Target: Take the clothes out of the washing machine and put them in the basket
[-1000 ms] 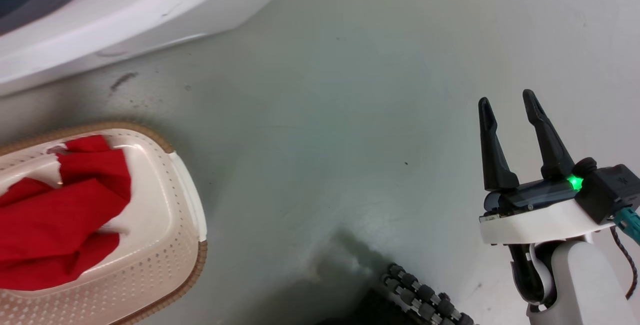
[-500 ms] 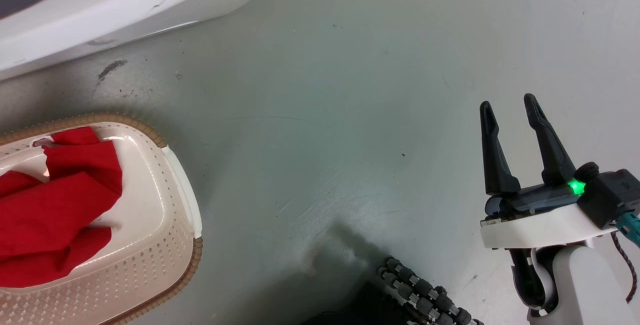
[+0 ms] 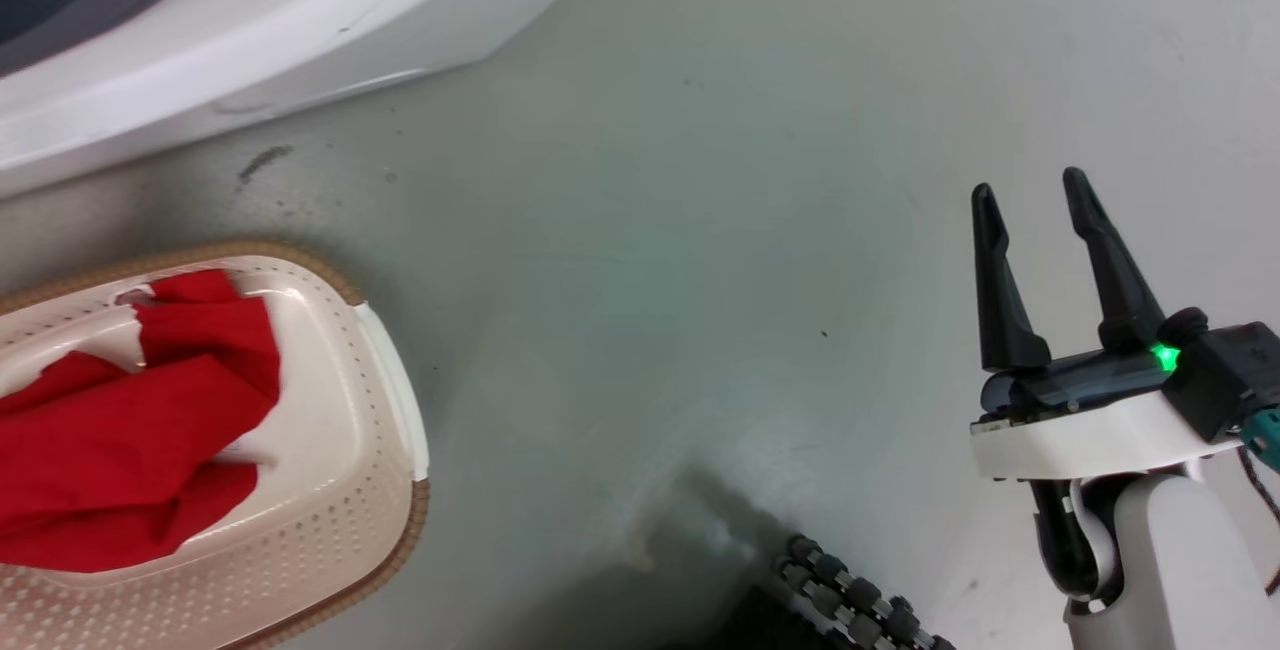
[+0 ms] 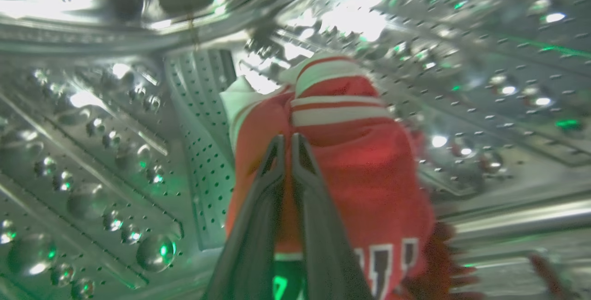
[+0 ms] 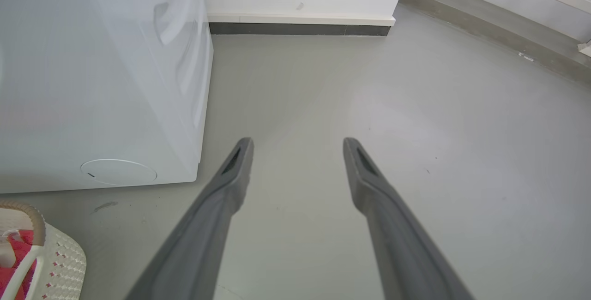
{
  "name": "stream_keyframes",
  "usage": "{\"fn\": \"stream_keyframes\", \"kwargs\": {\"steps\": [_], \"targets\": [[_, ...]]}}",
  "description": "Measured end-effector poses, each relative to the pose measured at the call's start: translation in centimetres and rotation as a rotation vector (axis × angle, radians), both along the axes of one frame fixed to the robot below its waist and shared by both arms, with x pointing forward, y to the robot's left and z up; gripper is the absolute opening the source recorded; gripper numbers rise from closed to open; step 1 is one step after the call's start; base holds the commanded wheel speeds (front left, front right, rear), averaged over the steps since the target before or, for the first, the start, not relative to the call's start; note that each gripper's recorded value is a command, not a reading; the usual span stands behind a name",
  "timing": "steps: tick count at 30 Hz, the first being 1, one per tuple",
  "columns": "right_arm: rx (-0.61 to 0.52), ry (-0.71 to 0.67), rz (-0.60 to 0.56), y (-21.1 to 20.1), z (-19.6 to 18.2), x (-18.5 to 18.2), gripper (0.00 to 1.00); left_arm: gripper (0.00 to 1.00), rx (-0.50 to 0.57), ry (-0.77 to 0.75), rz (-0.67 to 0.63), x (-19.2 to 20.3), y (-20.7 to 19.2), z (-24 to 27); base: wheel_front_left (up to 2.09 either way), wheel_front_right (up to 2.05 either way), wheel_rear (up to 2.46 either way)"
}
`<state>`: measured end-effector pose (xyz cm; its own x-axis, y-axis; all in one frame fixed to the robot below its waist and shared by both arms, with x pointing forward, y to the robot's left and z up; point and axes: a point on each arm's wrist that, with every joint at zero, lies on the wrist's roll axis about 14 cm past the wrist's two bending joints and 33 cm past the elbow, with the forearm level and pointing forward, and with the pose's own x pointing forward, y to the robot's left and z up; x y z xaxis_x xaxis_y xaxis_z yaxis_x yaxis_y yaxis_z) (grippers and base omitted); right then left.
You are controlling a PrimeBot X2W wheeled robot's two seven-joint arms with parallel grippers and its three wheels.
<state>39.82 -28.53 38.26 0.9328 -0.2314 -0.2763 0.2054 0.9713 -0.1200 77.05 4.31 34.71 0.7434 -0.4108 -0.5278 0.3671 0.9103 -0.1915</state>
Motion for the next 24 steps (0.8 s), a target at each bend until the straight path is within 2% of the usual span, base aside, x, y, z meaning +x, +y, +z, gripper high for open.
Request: {"fn": "stream_keyframes", "kwargs": {"steps": [6,11,17,24], "targets": [[-0.033,-0.057,0.027,0.1,1.8,1.0,1.0,0.0,-0.045,-0.161,0.019,-1.3,1.0,3.4,0.0,0.0,0.0],[-0.047,-0.104,0.063,1.0,3.2,1.7,1.0,0.0,-0.07,-0.259,0.024,-4.1,1.9,5.2,0.0,0.0,0.0],[-0.055,-0.16,0.107,2.4,5.2,2.1,1.0,0.0,-0.04,-0.42,0.035,-7.5,4.6,8.2,0.0,0.0,0.0],[-0.056,-0.218,0.151,4.0,7.3,1.8,1.0,0.0,0.013,-0.521,0.036,-11.8,6.4,11.9,0.0,0.0,0.0]]}}
